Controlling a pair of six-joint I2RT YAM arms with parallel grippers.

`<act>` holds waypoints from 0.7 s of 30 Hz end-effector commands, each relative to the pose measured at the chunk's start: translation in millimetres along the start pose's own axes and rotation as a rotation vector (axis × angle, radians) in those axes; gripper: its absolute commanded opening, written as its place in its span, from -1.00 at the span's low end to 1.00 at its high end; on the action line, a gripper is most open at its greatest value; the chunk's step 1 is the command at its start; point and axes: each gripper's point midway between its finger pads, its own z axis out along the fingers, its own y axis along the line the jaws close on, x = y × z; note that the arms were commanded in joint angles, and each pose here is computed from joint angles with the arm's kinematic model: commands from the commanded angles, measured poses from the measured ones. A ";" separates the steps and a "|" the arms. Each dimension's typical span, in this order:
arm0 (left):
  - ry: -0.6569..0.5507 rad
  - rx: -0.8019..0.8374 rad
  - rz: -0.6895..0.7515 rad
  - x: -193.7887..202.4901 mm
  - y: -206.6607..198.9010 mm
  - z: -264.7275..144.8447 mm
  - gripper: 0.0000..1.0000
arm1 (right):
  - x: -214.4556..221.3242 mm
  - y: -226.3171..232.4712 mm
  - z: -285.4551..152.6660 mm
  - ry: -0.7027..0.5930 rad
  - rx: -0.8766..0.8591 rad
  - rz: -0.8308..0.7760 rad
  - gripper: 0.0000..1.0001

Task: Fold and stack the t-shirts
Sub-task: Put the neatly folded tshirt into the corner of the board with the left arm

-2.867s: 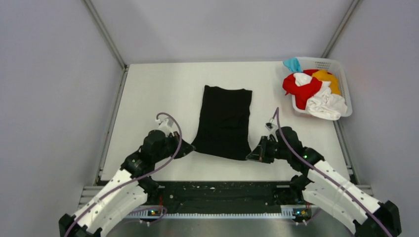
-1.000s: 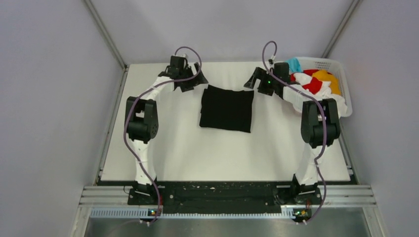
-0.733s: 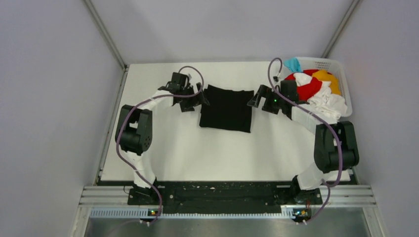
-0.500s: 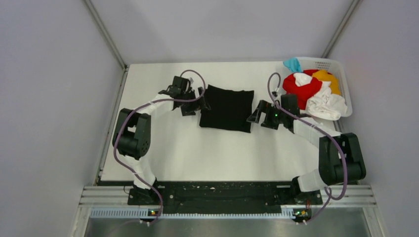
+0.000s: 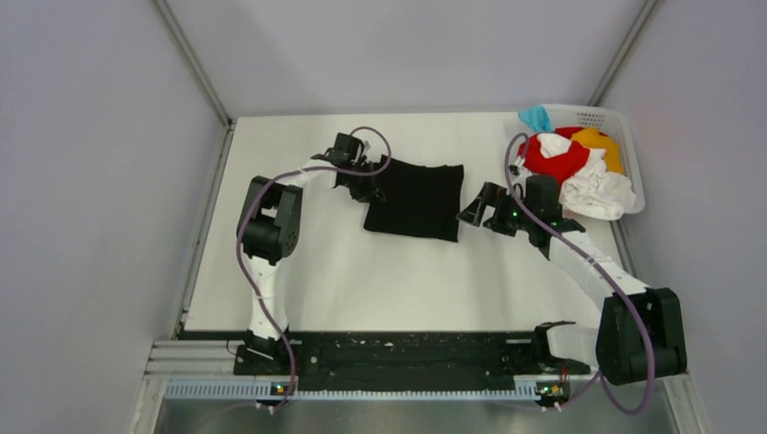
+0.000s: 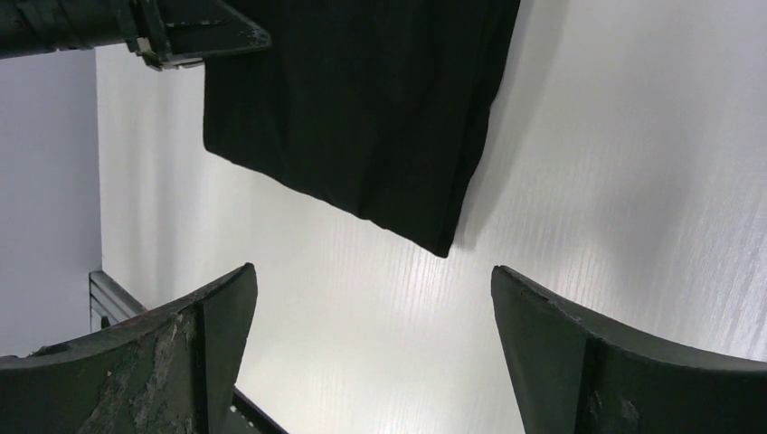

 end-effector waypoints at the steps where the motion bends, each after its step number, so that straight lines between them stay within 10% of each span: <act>1: 0.039 -0.023 0.015 3.2 6.2 12.0 -0.97 | -4.7 4.4 -10.9 -0.042 0.012 -0.039 0.97; 11: -0.277 -0.516 0.048 -92.8 103.0 -93.1 -1.00 | -7.3 -14.8 -19.4 -0.066 0.130 -0.079 0.98; 21: -0.324 -0.784 -0.029 -162.5 235.7 -163.1 -1.00 | -17.4 -33.5 -22.5 -0.115 0.238 -0.108 0.97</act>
